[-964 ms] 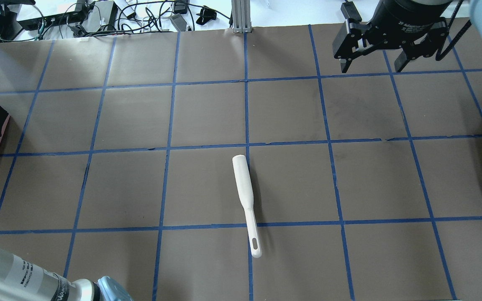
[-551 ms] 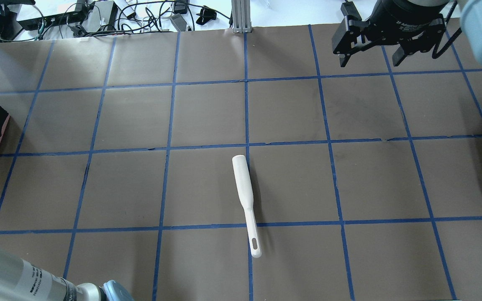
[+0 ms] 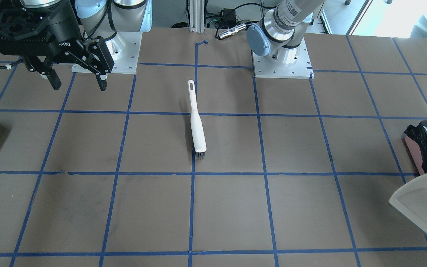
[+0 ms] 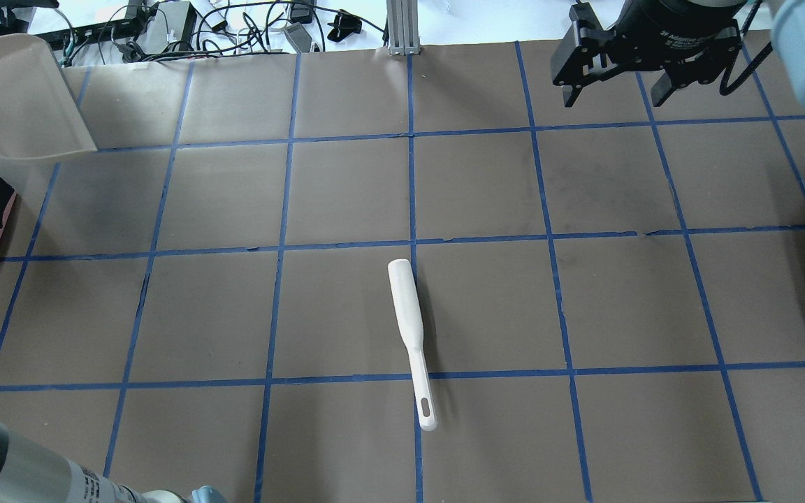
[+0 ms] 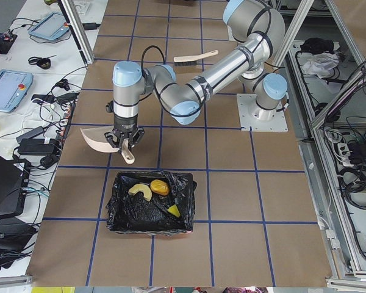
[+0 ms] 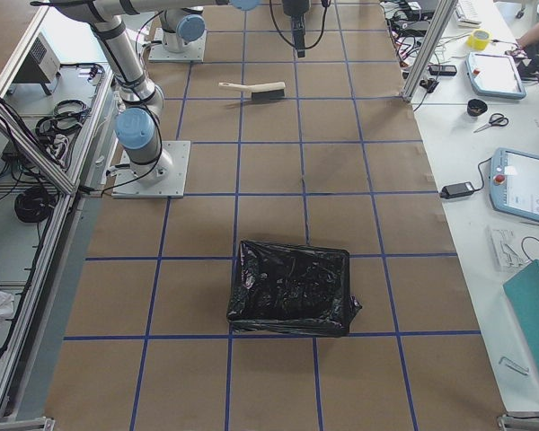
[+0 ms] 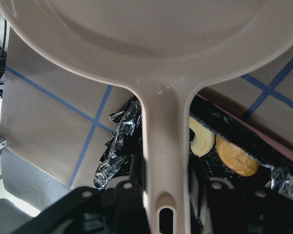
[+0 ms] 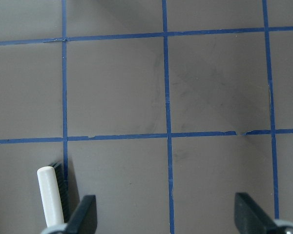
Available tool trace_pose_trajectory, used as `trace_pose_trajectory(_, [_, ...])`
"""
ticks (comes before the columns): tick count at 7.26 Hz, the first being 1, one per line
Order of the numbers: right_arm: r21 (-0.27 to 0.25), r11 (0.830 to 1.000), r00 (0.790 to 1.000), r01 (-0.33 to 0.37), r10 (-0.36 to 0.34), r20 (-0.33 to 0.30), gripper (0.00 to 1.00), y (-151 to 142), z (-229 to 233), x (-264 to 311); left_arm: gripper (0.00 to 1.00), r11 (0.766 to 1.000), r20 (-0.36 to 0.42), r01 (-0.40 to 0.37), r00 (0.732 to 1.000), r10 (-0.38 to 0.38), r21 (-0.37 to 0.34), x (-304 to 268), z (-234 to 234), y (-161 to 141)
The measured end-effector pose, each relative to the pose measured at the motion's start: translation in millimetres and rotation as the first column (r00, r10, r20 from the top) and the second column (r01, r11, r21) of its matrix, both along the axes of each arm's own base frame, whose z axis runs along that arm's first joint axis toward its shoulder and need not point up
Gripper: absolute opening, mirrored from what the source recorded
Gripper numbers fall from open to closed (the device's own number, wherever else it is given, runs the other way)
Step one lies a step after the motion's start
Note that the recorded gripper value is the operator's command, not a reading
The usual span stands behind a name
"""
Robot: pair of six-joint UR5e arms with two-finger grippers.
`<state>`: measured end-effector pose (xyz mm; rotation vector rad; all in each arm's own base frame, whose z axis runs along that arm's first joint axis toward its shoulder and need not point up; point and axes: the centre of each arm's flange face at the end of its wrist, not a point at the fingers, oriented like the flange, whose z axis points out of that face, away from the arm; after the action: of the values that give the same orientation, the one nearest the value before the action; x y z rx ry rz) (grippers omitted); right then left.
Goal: Sweep and dump trash in nearest bin
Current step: 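Bring the emptied dustpan back over the table with the left gripper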
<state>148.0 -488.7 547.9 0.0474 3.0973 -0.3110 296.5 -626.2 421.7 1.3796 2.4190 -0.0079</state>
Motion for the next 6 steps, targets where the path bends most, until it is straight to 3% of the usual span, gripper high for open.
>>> trace_pose_trajectory(2, [-0.001, 1.0, 1.0, 0.002, -0.002, -0.005, 1.0, 0, 0, -1, 0.0, 0.989, -0.113, -0.145, 0.983, 0.143, -0.01, -66, -9, -1])
trace_pose_trajectory(6, [-0.004, 1.0, 1.0, 0.001, -0.001, -0.009, 1.0, 0, 2, 0, 0.0, 0.926, -0.235, -0.377, 0.898, 0.372, 0.028, -211, -4, -10])
